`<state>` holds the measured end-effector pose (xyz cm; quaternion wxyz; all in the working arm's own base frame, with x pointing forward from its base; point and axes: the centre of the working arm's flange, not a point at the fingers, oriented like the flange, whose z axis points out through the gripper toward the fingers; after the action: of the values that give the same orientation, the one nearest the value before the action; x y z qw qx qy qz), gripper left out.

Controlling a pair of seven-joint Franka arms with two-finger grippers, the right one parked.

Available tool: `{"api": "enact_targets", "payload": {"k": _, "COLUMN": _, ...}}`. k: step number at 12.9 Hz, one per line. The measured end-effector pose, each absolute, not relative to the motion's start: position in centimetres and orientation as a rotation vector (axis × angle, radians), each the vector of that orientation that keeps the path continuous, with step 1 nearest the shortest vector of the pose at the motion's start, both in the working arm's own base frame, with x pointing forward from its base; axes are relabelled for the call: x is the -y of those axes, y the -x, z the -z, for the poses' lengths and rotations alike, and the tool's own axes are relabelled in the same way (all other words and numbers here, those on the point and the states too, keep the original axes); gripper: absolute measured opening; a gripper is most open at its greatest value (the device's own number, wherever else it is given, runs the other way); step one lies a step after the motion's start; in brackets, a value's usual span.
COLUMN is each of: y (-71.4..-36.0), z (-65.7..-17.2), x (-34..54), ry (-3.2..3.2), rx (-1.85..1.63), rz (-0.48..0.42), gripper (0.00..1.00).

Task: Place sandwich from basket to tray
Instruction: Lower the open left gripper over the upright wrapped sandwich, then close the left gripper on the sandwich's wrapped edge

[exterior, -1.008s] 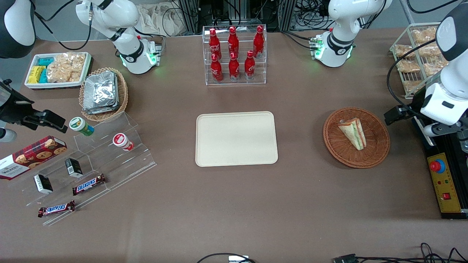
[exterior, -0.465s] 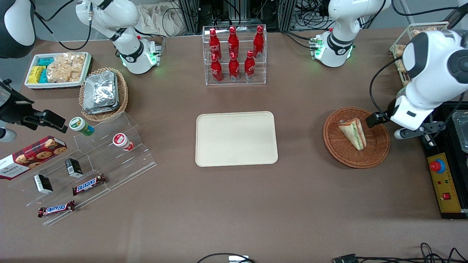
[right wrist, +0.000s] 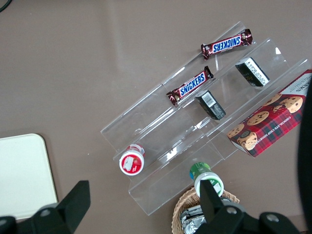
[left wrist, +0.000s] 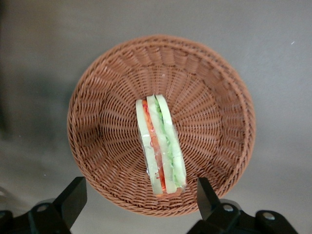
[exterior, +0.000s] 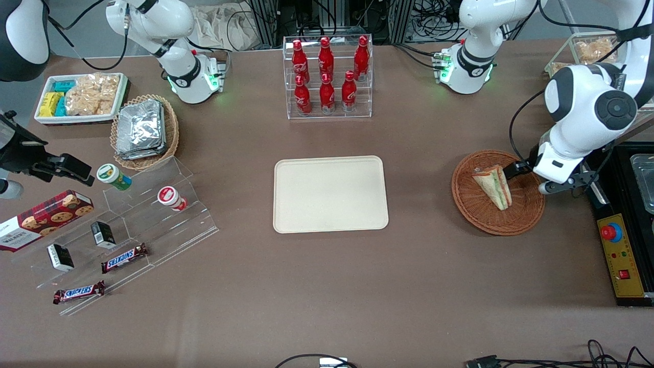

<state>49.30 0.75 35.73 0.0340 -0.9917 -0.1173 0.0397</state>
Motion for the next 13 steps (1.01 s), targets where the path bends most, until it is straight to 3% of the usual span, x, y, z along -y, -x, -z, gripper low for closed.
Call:
{"api": "enact_targets", "payload": {"k": 5, "y": -46.7, "z": -30.9, "x": -0.5, "ry": 3.059, "rx": 0.348, "rz": -0.134, "gripper": 1.0}}
{"api": "enact_targets", "payload": {"k": 13, "y": -47.1, "z": -25.3, "x": 0.3, "ry": 3.095, "rx": 0.324, "rz": -0.185, "gripper": 1.0}}
